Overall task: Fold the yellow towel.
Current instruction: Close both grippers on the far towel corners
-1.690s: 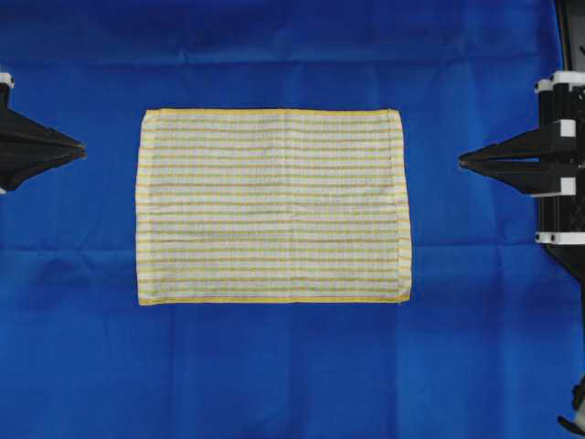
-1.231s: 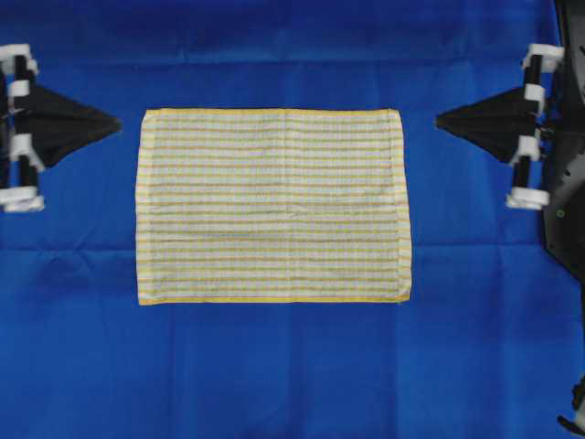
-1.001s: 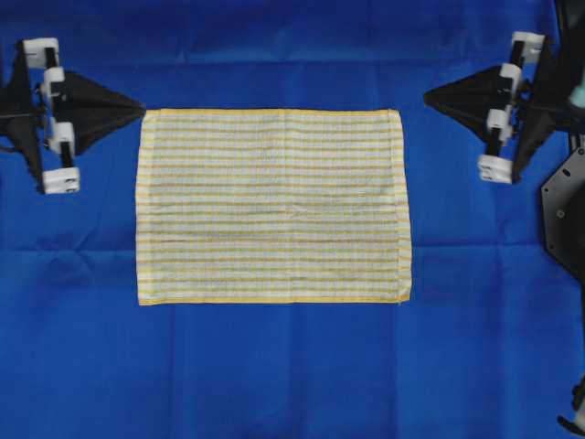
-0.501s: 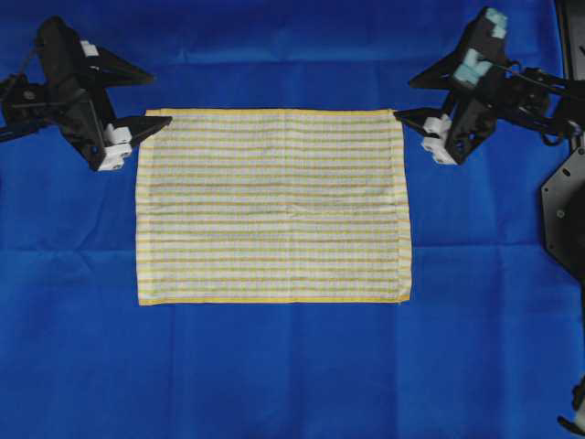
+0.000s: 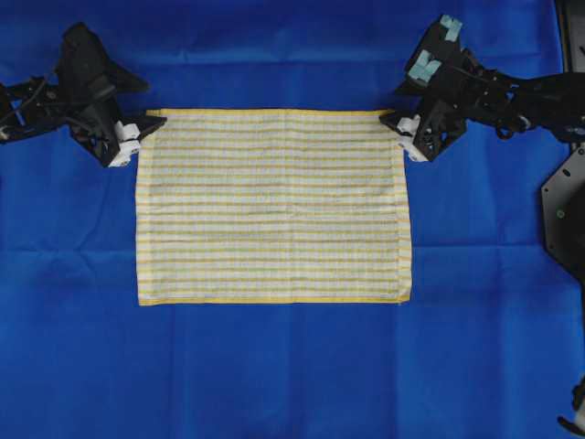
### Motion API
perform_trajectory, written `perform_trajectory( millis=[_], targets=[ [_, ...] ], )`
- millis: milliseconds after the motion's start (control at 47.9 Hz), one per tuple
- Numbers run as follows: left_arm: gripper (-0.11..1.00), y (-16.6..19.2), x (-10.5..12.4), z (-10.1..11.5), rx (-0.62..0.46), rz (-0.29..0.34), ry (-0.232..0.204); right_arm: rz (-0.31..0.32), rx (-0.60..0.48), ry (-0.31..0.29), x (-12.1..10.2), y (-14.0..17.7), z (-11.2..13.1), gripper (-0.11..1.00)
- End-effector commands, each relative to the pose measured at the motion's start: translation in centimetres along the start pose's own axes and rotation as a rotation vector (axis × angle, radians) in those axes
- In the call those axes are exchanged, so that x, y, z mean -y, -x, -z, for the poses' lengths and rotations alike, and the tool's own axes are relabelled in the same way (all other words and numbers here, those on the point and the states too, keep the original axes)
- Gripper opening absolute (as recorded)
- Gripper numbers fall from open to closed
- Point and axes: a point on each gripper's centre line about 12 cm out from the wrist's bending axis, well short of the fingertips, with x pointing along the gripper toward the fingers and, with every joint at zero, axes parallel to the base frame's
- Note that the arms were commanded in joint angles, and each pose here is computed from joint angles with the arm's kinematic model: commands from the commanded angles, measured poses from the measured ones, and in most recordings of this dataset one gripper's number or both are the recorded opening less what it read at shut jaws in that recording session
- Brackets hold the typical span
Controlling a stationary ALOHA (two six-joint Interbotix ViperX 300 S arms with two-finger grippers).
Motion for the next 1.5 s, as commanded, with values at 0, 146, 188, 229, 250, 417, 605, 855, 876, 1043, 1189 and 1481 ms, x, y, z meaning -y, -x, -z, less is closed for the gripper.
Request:
perform_trajectory(
  millis=[0,146,188,229,250,417,605,855,876,1043,1189,1481],
  targets=[
    [0.62,-0.3,-0.1,-0.4,0.011,-0.003,0.005,0.001,0.017,-0.01,0.0,0.0,-0.4,0.63],
    [0.33,-0.6,-0.1,0.3,-0.034,-0.003,0.003,-0.002,0.007,-0.006,-0.1,0.0,-0.1,0.36],
    [0.23,-0.7,-0.1,0.5,-0.046,-0.003,0.003,-0.004,0.007,-0.003,-0.2,0.0,-0.1,0.25],
    [0.15,-0.7,-0.1,0.6,-0.054,-0.003,0.003,-0.006,0.008,-0.001,-0.3,0.0,-0.1,0.16],
    [0.11,-0.7,-0.1,0.6,-0.057,-0.003,0.003,-0.008,0.012,0.0,-0.4,0.0,-0.2,0.11],
    [0.03,-0.6,-0.1,0.5,-0.054,-0.002,0.003,-0.009,0.012,-0.007,-0.5,0.0,-0.2,0.05],
    [0.03,-0.1,-0.1,-0.4,-0.031,-0.002,-0.001,-0.011,0.036,-0.024,-0.5,0.7,-0.8,0.05],
    [0.03,1.8,0.0,-2.8,0.008,0.005,-0.001,-0.03,0.087,-0.027,-0.8,3.0,-1.8,0.06],
    [0.03,2.0,0.0,-2.9,0.012,0.005,-0.002,-0.03,0.092,-0.028,-0.7,3.1,-1.9,0.06],
    [0.03,2.8,0.3,-3.5,0.028,0.013,-0.006,-0.037,0.112,-0.03,-0.8,3.8,-2.1,0.05],
    [0.03,2.9,0.7,-3.5,0.03,0.025,-0.012,-0.035,0.112,-0.037,-0.7,4.0,-2.0,0.05],
    [0.03,3.8,3.9,-3.2,0.03,0.121,-0.045,-0.098,0.095,-0.019,-2.8,5.5,-0.9,0.05]
  ],
)
